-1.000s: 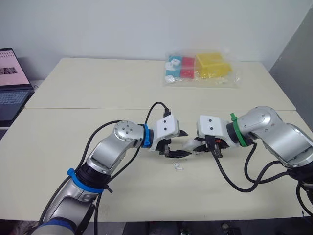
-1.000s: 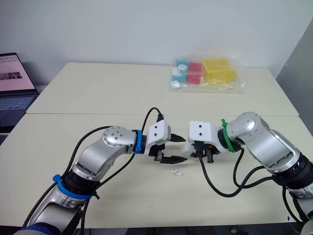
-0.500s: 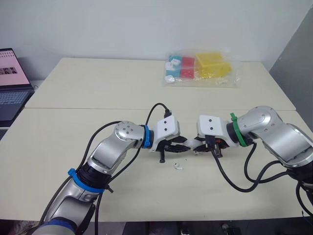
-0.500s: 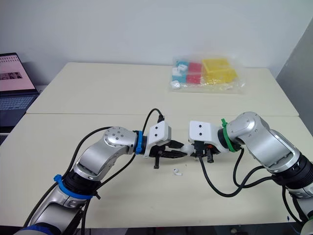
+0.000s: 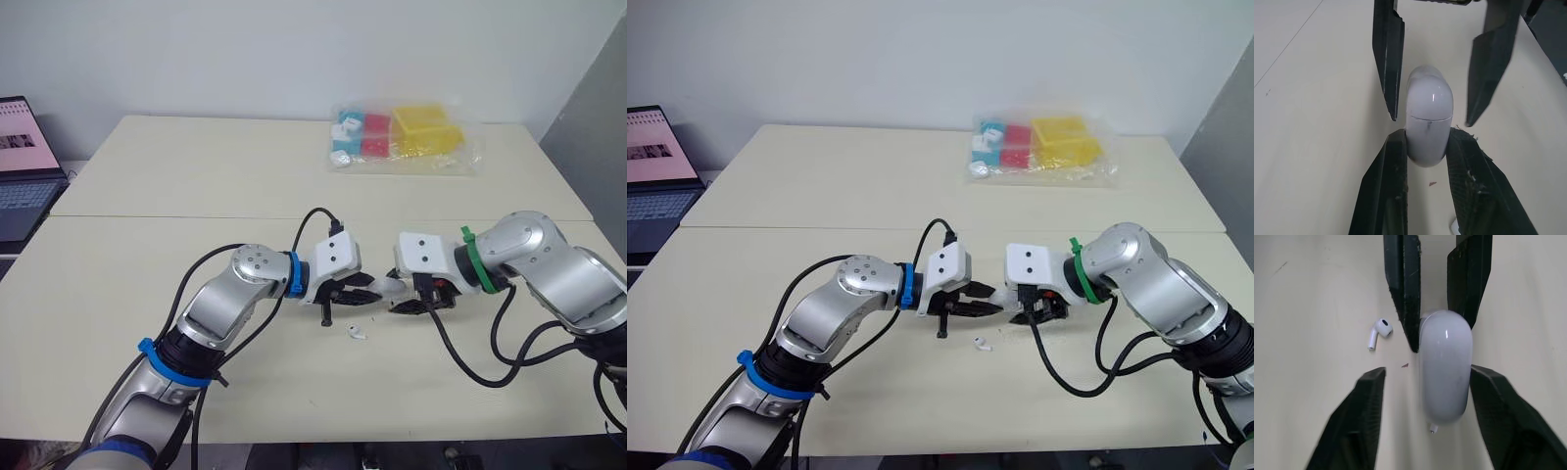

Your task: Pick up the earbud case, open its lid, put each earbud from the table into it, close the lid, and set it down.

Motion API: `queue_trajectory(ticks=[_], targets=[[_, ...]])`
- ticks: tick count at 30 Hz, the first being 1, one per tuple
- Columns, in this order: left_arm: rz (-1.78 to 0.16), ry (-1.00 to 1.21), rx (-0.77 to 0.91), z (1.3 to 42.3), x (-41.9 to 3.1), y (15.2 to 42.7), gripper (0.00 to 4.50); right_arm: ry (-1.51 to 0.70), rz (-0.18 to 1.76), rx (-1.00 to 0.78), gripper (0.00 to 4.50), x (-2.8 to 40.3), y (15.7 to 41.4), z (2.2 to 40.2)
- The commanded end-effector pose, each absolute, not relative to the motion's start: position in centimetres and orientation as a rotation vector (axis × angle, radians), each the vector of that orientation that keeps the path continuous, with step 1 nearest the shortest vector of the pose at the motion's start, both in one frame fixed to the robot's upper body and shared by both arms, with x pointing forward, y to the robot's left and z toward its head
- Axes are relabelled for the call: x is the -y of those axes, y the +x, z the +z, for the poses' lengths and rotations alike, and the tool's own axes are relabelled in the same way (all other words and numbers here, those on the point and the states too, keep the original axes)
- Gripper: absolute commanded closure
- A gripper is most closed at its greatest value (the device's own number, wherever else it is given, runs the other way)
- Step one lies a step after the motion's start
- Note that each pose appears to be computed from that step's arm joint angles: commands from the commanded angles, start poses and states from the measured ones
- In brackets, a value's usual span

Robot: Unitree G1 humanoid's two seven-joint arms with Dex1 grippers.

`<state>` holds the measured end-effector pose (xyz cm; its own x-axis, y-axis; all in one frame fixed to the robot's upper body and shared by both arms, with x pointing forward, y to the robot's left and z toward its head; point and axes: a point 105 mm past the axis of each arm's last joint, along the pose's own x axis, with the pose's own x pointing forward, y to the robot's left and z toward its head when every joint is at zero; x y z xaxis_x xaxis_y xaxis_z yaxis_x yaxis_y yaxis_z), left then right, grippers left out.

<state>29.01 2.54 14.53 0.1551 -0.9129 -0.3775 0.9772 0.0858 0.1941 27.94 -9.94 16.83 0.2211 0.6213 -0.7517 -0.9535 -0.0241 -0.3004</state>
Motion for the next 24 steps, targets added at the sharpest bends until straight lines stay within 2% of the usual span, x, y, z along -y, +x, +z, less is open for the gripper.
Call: queue_trajectory(ticks=[1, 2, 3, 11, 15, 24], targets=[[-1.415, 0.436, -0.134, 15.4, -2.6, 28.7, 3.76, -0.976, 1.298, -0.429, 0.59, 10.8, 28.1, 17.9], [-1.413, 0.426, -0.137, 15.4, -2.7, 28.7, 3.76, -0.972, 1.293, -0.43, 0.16, 11.0, 28.2, 18.0], [-1.411, 0.419, -0.14, 15.4, -2.7, 28.7, 3.76, -0.968, 1.29, -0.429, 0.0, 11.0, 28.2, 18.1], [-1.324, 0.232, -0.14, 14.7, -4.9, 29.3, 3.76, -1.003, 1.168, -0.344, 0.0, 14.1, 29.0, 20.5], [-1.306, 0.146, -0.097, 14.8, -6.0, 29.3, 3.76, -0.989, 1.121, -0.213, 0.0, 14.6, 29.3, 22.1], [-1.31, -0.037, 0.032, 16.3, -6.6, 29.3, 3.76, -0.907, 1.182, 0.047, 0.0, 11.7, 27.7, 23.7]])
